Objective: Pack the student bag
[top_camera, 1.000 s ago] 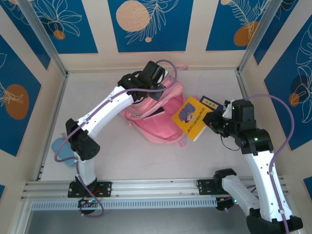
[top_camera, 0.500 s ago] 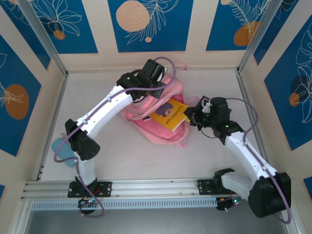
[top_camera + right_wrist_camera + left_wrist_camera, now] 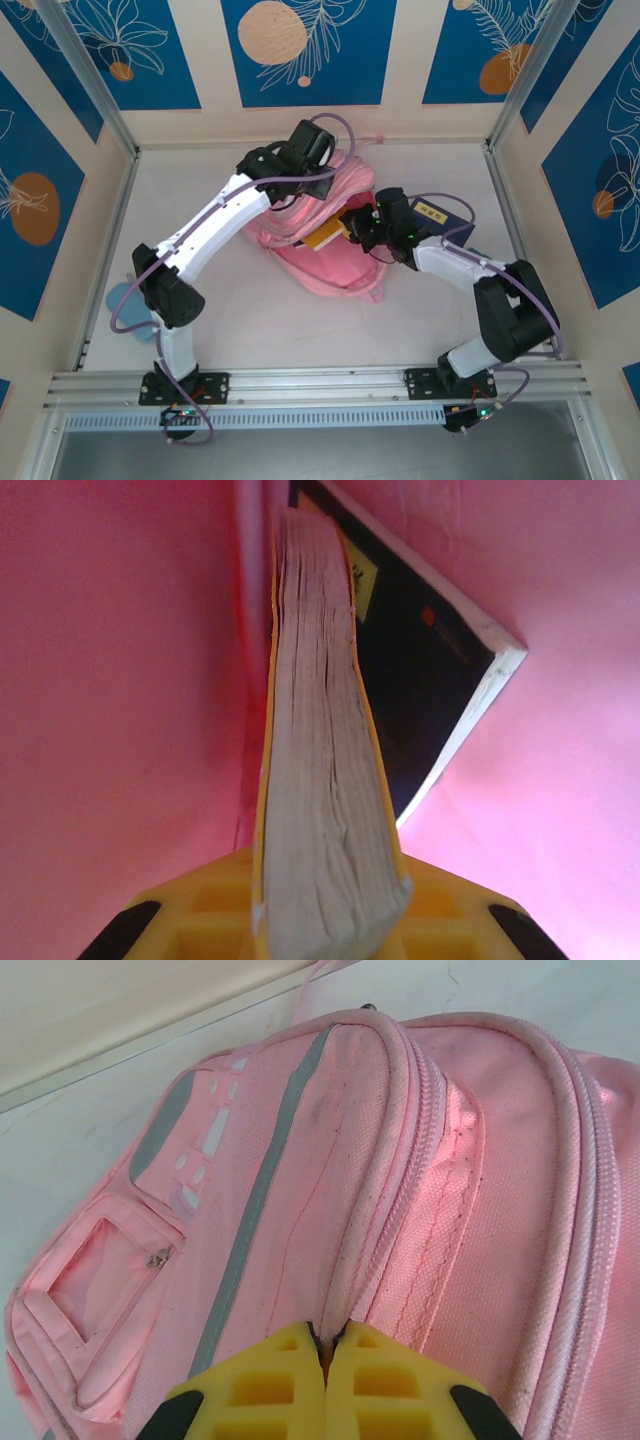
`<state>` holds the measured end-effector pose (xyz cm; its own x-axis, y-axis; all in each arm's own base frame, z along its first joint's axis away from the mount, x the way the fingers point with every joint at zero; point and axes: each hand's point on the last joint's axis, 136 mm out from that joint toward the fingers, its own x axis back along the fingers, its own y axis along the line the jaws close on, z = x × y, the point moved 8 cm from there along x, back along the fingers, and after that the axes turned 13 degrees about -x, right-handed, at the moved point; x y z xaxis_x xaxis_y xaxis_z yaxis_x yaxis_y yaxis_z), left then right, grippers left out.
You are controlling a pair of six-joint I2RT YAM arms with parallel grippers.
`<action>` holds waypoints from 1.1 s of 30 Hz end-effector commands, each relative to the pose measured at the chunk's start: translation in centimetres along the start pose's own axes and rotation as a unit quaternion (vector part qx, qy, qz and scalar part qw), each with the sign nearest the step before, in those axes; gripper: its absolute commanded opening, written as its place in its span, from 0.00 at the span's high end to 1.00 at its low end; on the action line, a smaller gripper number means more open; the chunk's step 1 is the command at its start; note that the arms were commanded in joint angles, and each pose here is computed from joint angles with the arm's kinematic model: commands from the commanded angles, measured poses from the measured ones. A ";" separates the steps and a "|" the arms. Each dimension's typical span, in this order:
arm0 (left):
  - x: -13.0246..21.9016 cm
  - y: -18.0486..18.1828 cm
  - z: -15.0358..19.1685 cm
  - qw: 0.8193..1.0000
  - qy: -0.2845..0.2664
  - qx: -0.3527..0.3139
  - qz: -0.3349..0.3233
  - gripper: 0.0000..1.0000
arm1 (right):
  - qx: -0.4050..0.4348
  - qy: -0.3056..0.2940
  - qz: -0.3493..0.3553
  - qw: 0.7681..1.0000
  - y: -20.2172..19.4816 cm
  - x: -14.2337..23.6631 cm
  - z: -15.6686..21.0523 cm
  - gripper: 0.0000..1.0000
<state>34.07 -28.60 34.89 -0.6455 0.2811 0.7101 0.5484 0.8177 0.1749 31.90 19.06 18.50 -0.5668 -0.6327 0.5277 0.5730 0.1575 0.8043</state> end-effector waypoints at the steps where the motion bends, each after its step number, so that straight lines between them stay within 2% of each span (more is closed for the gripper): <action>1: 2.2 1.7 -2.1 0.998 -0.054 0.042 -0.013 1.00 | -0.012 -0.031 -0.045 0.998 2.8 -0.9 0.2 0.97; 4: 2.2 2.1 -2.0 0.997 -0.052 0.046 -0.014 1.00 | -0.004 -0.029 -0.025 0.999 3.1 -2.6 0.4 0.88; 7: 1.9 2.6 -1.7 0.997 -0.045 0.052 -0.019 1.00 | -0.011 0.018 -0.010 1.000 3.3 -4.1 0.9 0.77; 11: 1.6 3.2 -1.3 0.996 -0.037 0.078 -0.019 1.00 | -0.035 0.079 0.017 0.996 2.7 -4.1 2.1 0.46; 13: 1.5 3.4 -1.1 0.996 -0.034 0.082 -0.024 1.00 | -0.027 0.082 0.038 0.996 2.5 -3.0 2.6 0.36; 14: 1.3 3.6 -1.0 0.996 -0.031 0.084 -0.026 1.00 | -0.023 0.085 0.045 0.995 2.3 -2.4 2.7 0.34; 17: 0.9 4.2 -0.4 0.995 -0.023 0.090 -0.031 1.00 | -0.018 0.084 0.055 0.995 1.1 -0.5 2.9 0.34; 21: 0.4 5.3 0.7 0.994 -0.013 0.097 -0.039 1.00 | 0.001 0.067 0.081 0.995 -0.9 2.4 2.9 0.40; 25: 0.5 6.5 2.6 0.996 -0.003 0.080 -0.051 1.00 | 0.052 0.013 0.105 0.993 -2.3 6.1 2.6 0.42; 28: 0.5 7.1 4.9 0.997 0.013 0.063 -0.051 1.00 | 0.102 -0.031 0.134 0.985 -2.5 8.5 1.3 0.38; 33: 0.7 7.5 9.4 0.996 0.052 0.055 -0.055 1.00 | 0.124 -0.063 0.189 0.972 -1.6 10.7 -3.1 0.32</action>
<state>33.73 -19.65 29.76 -0.6088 0.1755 0.7737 0.4465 0.8819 0.1512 26.93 12.11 22.38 -0.4845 -0.4921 0.7233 0.5973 0.4179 0.6845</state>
